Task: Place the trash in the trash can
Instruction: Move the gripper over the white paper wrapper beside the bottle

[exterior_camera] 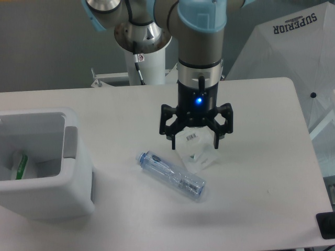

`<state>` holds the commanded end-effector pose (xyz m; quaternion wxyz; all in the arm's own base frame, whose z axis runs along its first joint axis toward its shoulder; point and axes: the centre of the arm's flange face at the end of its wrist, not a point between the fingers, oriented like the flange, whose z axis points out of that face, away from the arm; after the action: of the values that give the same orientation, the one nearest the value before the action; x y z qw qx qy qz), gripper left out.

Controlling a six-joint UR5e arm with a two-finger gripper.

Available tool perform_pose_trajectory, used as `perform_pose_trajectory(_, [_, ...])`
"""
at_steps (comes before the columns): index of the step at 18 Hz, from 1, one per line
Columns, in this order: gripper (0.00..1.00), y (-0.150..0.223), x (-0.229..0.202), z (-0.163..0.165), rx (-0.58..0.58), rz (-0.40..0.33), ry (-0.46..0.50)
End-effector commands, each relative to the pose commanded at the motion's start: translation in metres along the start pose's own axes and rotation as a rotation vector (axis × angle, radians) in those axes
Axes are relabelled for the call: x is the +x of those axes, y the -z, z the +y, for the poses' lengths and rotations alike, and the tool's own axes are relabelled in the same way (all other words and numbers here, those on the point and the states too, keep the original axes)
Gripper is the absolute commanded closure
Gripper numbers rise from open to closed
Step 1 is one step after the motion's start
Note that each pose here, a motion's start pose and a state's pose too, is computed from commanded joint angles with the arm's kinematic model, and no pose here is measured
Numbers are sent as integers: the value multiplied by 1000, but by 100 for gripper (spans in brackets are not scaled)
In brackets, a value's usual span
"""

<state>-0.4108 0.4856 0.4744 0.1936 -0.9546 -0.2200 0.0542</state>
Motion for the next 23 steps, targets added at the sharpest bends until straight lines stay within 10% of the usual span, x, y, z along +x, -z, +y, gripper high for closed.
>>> perform_pose_trajectory(23, [0, -174, -53, 102, -139, 38, 260])
